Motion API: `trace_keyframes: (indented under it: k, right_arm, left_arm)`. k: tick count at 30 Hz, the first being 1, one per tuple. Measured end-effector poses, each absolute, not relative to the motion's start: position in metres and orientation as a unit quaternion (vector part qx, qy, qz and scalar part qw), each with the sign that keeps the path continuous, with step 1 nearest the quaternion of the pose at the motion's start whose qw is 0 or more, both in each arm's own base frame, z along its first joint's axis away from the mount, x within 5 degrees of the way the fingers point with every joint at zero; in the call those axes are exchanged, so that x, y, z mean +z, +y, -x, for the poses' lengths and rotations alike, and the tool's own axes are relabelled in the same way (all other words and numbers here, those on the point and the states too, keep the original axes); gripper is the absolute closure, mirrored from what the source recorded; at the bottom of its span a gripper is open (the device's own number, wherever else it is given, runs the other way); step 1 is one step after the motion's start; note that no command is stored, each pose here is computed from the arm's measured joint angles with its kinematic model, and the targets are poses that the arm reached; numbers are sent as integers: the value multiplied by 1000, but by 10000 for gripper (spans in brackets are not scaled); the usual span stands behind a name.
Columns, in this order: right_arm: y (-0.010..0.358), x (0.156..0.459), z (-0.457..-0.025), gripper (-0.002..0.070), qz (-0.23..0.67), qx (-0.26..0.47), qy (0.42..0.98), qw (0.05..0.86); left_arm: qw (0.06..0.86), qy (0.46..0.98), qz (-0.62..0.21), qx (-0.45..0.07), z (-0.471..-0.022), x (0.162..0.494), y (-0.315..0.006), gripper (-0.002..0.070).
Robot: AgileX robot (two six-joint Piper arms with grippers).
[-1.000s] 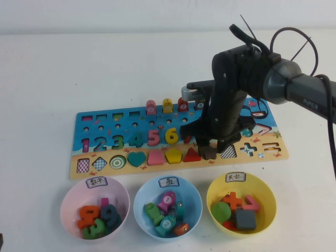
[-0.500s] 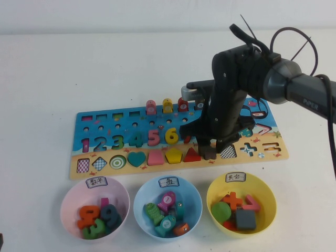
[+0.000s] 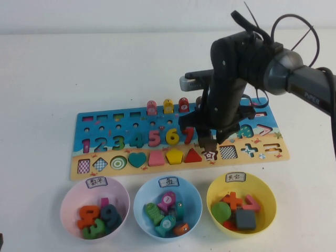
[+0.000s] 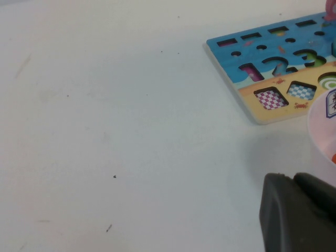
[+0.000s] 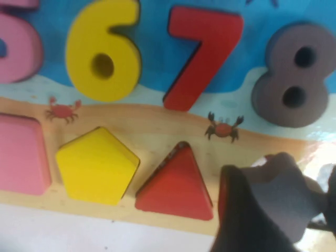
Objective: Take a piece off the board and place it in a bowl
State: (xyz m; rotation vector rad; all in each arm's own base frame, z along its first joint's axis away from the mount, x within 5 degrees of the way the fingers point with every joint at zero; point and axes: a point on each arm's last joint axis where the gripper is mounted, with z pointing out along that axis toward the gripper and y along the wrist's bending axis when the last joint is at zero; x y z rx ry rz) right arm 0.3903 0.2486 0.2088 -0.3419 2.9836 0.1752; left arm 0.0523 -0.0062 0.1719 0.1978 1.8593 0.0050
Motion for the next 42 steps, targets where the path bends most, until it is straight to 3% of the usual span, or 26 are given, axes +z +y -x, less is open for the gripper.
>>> trace_keyframes:
  k: [14,22,28,35,42]
  right_arm:
    - [248,246,-391,387,146,60,982,108]
    - [219,298,-346,387,156,65,977,132]
    - [191,316,-303,387,156,66,976,139]
    - [166,314,-262,387,146,86,970,173]
    - [151,287,-226,387,134,125,963,196]
  left_arm:
    - [594,800,-85,2,-52,172,-6,678]
    - [594,800,-85,2,-52,172,-6,678]
    - [594,800,-85,2,-52,172,-6,678]
    - [594,800,-85,2,-52,172,-6,678]
    - [594,800,-85,2,-52,172,-6,678]
